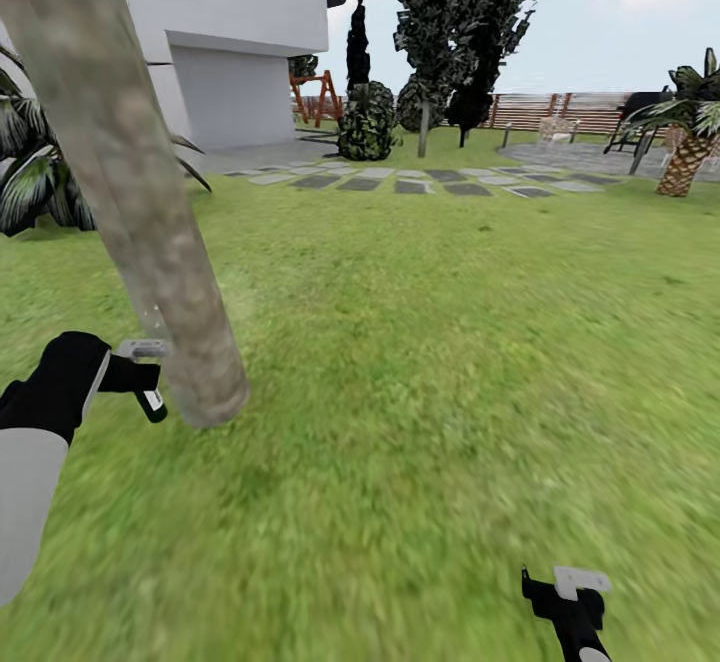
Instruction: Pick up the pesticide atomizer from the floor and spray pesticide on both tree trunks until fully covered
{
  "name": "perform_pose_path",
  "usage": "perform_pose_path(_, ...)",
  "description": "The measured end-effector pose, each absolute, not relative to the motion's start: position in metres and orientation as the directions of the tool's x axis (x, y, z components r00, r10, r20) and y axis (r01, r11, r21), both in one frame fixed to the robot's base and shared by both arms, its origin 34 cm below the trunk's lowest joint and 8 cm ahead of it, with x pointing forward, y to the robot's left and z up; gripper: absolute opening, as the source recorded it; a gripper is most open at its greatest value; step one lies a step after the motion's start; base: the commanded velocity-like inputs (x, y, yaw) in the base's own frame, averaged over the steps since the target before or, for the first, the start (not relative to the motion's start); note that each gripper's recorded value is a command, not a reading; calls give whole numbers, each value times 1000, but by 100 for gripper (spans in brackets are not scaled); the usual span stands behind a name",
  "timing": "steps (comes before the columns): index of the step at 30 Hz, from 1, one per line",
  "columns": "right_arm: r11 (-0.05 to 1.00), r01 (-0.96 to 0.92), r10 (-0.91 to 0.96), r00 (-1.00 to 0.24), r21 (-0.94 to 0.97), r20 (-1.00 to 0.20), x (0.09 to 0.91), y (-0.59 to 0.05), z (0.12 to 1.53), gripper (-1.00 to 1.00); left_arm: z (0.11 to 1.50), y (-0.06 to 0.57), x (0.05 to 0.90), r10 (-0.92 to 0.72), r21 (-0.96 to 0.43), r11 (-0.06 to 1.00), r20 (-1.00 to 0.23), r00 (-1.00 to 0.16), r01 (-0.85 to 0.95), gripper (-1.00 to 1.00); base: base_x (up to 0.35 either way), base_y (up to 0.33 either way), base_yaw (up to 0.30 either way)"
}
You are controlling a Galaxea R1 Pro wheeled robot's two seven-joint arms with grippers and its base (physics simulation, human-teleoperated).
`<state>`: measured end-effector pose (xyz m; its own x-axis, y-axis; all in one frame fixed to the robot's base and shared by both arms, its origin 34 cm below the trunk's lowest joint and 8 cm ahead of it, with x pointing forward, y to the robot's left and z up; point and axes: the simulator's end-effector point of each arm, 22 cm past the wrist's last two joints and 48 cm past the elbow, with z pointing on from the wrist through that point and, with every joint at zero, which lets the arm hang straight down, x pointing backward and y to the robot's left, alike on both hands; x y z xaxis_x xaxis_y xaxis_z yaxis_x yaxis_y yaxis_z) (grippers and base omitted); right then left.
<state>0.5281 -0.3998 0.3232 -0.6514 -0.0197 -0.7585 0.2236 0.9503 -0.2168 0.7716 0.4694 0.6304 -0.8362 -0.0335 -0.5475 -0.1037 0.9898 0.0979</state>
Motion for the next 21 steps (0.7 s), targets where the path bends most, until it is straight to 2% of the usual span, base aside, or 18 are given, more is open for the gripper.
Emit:
perform_pose_path(10,950,225,-19,-651,-217,-759,528,-400,323,100,616,469,764,-44,91,990,-516,-855,-106,-100,301,-119,2)
perform_pose_path(16,950,224,-20,-651,-217,-759,528,-400,323,100,612,470,762,-49,89,990,-506,-861,-108,-100,281,-167,236)
perform_pose_path(21,950,224,-20,-651,-217,-759,528,-400,323,100,612,472,761,-48,92,990,-504,-862,-109,-100,142,-245,276)
